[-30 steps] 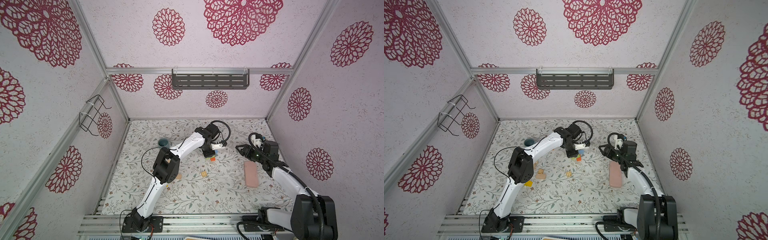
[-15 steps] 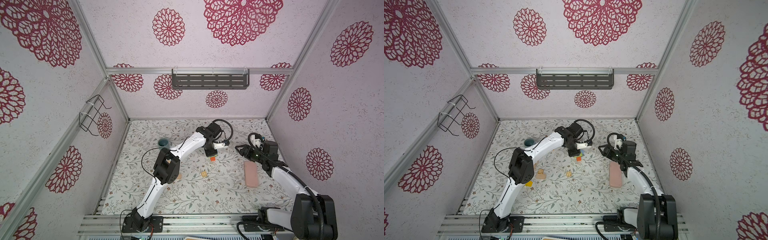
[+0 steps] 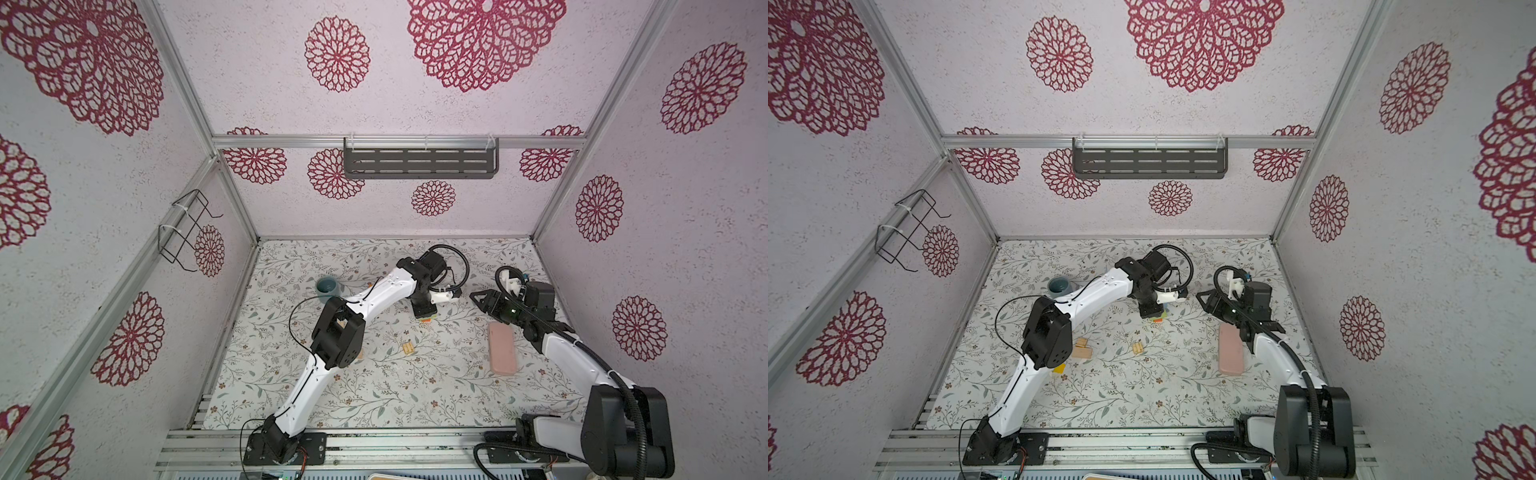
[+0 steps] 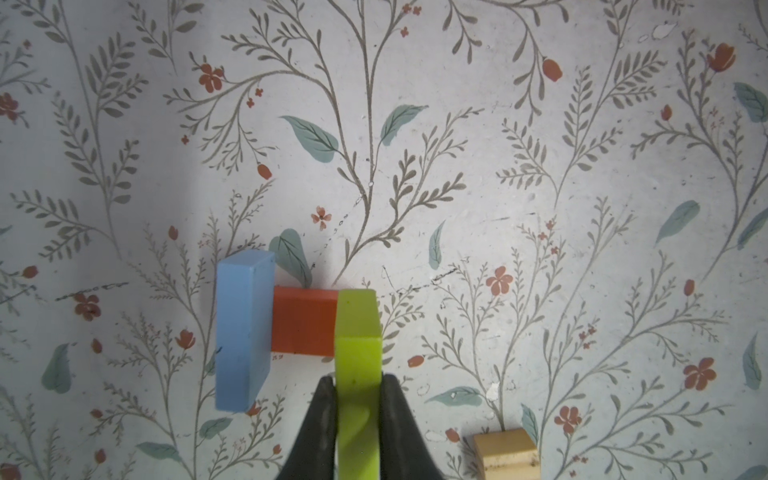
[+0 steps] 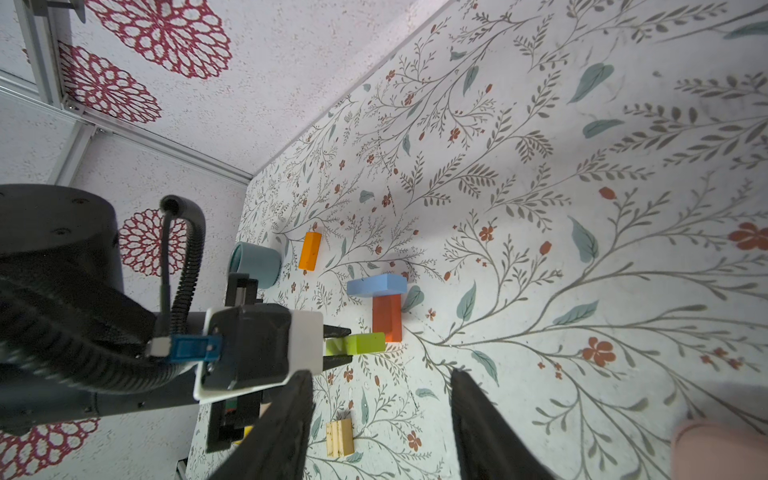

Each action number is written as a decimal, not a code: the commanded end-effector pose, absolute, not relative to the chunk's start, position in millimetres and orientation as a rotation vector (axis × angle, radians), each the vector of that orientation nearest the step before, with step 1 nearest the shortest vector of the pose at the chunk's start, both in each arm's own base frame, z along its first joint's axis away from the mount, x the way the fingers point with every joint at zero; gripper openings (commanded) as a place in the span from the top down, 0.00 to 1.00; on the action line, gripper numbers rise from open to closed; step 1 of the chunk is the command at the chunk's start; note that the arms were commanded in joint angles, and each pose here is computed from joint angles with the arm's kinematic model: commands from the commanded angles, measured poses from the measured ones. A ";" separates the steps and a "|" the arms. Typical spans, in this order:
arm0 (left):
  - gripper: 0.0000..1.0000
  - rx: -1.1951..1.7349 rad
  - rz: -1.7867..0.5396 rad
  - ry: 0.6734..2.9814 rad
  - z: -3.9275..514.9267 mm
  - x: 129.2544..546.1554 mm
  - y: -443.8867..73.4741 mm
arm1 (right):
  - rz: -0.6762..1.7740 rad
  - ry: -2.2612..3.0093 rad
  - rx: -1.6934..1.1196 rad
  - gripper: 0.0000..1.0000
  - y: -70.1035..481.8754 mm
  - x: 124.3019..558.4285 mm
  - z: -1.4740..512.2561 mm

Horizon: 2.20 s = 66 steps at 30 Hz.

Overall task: Build the wood block tower
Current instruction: 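Lower the lime green block onto the red-orange block beside the blue block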

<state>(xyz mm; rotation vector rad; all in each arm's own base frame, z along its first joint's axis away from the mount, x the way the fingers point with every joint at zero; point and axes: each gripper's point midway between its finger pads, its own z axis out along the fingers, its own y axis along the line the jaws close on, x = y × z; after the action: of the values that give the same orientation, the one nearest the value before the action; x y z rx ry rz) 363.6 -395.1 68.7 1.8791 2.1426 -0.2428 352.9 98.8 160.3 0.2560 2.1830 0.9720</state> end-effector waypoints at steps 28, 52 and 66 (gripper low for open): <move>0.84 1.917 -0.213 2.063 58.2 378.0 -407.6 | 0.953 2.151 0.195 0.46 102.9 359.9 165.2; 0.85 1.932 -0.203 2.083 47.2 376.2 -402.7 | 0.959 2.158 0.202 0.46 103.4 361.8 160.3; 0.84 1.934 -0.181 2.082 43.7 377.4 -400.6 | 0.970 2.159 0.201 0.46 104.9 363.8 158.9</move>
<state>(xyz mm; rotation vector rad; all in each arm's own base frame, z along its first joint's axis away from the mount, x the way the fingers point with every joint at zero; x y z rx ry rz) 376.3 -399.5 54.0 1.9021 2.1057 -0.1890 359.6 102.8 150.0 0.2399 2.1936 0.9738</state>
